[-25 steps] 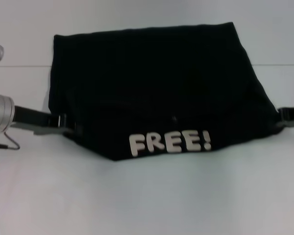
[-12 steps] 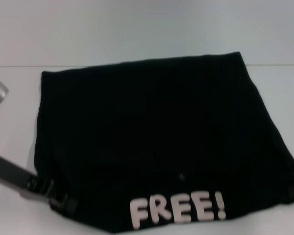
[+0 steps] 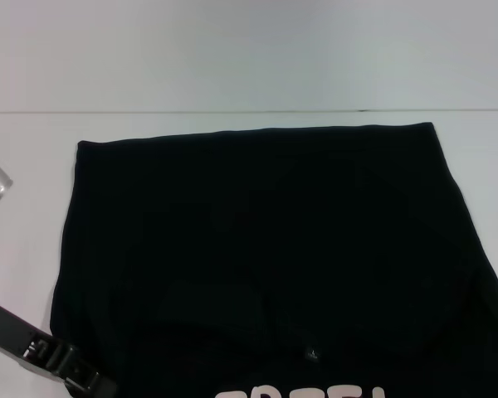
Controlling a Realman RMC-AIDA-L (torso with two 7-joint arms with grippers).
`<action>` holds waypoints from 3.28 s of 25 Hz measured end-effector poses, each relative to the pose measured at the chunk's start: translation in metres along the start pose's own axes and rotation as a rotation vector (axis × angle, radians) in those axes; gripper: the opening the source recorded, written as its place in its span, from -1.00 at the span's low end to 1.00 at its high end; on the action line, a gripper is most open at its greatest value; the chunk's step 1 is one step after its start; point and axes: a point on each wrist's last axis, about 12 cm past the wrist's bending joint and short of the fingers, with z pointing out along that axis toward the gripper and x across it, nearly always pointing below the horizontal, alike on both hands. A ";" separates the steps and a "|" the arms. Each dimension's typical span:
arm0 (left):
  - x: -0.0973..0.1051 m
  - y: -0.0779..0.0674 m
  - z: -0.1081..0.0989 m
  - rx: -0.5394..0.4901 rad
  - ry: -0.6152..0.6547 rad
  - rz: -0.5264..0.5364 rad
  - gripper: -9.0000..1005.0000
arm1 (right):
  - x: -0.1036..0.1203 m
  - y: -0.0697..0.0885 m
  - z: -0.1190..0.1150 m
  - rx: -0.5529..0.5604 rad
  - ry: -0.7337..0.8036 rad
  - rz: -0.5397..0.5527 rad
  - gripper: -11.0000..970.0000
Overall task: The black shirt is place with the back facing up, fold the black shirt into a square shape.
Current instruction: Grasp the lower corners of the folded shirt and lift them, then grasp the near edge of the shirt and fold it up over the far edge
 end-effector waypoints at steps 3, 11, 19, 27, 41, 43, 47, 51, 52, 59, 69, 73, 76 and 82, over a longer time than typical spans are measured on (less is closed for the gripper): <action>0.000 -0.002 -0.007 0.012 -0.027 0.022 -0.91 | 0.001 0.003 -0.003 -0.051 -0.012 -0.033 -0.84; -0.015 0.005 -0.035 0.039 -0.265 -0.029 -0.91 | -0.027 0.004 -0.050 -0.255 -0.304 -0.095 -0.84; -0.042 0.022 -0.042 -0.074 -0.486 -0.194 -0.91 | -0.074 -0.005 -0.061 -0.212 -0.528 -0.043 -0.85; -0.070 0.036 -0.025 -0.181 -0.613 -0.285 -0.91 | -0.116 0.003 -0.025 -0.092 -0.604 0.003 -0.85; -0.105 0.034 -0.041 -0.252 -0.833 -0.287 -0.91 | -0.164 0.035 -0.025 0.060 -0.723 -0.071 -0.85; -0.111 0.036 -0.036 -0.298 -0.836 -0.291 -0.91 | -0.166 0.036 -0.020 0.083 -0.726 -0.078 -0.85; -0.120 0.034 -0.024 -0.371 -0.826 -0.283 -0.91 | -0.173 0.039 -0.006 0.148 -0.752 -0.089 -0.85; -0.128 0.029 -0.029 -0.386 -0.861 -0.269 -0.91 | -0.180 0.043 -0.006 0.173 -0.796 -0.093 -0.85; -0.130 0.028 -0.031 -0.387 -0.872 -0.269 -0.91 | -0.181 0.044 -0.007 0.177 -0.807 -0.094 -0.85; -0.136 0.028 -0.031 -0.411 -0.923 -0.275 -0.91 | -0.190 0.053 -0.002 0.206 -0.852 -0.111 -0.85; -0.145 0.026 -0.018 -0.439 -0.985 -0.279 -0.91 | -0.196 0.059 0.009 0.261 -0.911 -0.116 -0.85; -0.146 0.028 -0.006 -0.464 -1.015 -0.285 -0.91 | -0.196 0.060 0.020 0.298 -0.940 -0.116 -0.85; -0.148 0.029 0.002 -0.478 -1.008 -0.284 -0.91 | -0.198 0.064 0.025 0.312 -0.942 -0.126 -0.85; -0.149 0.029 0.005 -0.481 -1.003 -0.287 -0.90 | -0.200 0.068 0.027 0.324 -0.944 -0.144 -0.85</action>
